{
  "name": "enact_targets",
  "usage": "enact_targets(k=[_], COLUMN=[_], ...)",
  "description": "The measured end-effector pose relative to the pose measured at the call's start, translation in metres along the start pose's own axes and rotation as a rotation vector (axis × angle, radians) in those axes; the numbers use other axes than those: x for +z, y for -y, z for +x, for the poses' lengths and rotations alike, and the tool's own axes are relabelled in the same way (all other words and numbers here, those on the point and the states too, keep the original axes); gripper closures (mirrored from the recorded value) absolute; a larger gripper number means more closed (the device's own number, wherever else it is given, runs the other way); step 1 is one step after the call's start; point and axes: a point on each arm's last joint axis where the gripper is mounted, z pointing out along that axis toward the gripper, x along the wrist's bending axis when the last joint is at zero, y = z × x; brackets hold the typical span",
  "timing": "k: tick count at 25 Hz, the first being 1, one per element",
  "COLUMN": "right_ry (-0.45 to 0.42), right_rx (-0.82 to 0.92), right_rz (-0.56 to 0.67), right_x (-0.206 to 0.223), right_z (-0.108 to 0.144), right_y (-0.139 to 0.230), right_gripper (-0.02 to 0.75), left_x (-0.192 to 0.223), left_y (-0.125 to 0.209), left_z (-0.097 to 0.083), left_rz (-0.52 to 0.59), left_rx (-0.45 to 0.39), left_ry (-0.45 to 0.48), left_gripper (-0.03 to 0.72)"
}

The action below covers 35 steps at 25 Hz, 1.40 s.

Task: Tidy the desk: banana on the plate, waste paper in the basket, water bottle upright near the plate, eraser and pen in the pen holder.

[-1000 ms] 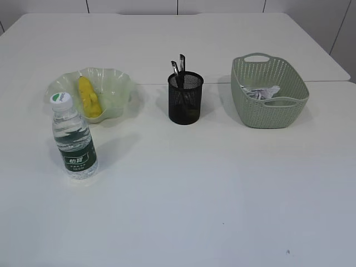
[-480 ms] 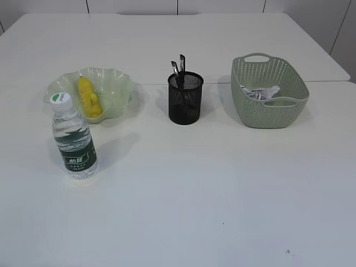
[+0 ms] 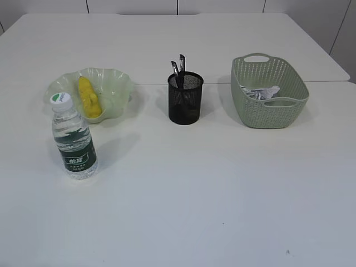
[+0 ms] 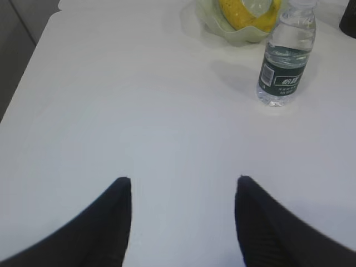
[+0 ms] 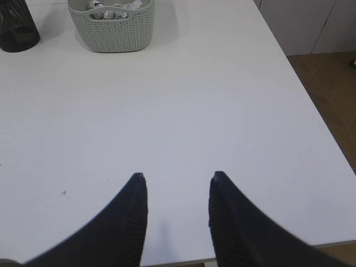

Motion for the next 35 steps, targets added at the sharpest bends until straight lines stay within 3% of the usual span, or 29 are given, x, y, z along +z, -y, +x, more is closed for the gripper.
enact_targets(k=[12,35], right_ry=[0.048,-0.005], right_rx=[0.029,-0.018], right_rz=[0.003,0.003], right_x=[-0.0004,-0.0003], right_z=[0.0007,0.0055], right_y=[0.0002,0.0002], right_gripper=[0.454,0.454], left_x=[0.0,0.0], left_y=[0.0,0.0], left_z=[0.0,0.0], left_rz=[0.0,0.0], left_rx=[0.002,0.002], left_ry=[0.0,0.0], left_gripper=[0.297,0.343])
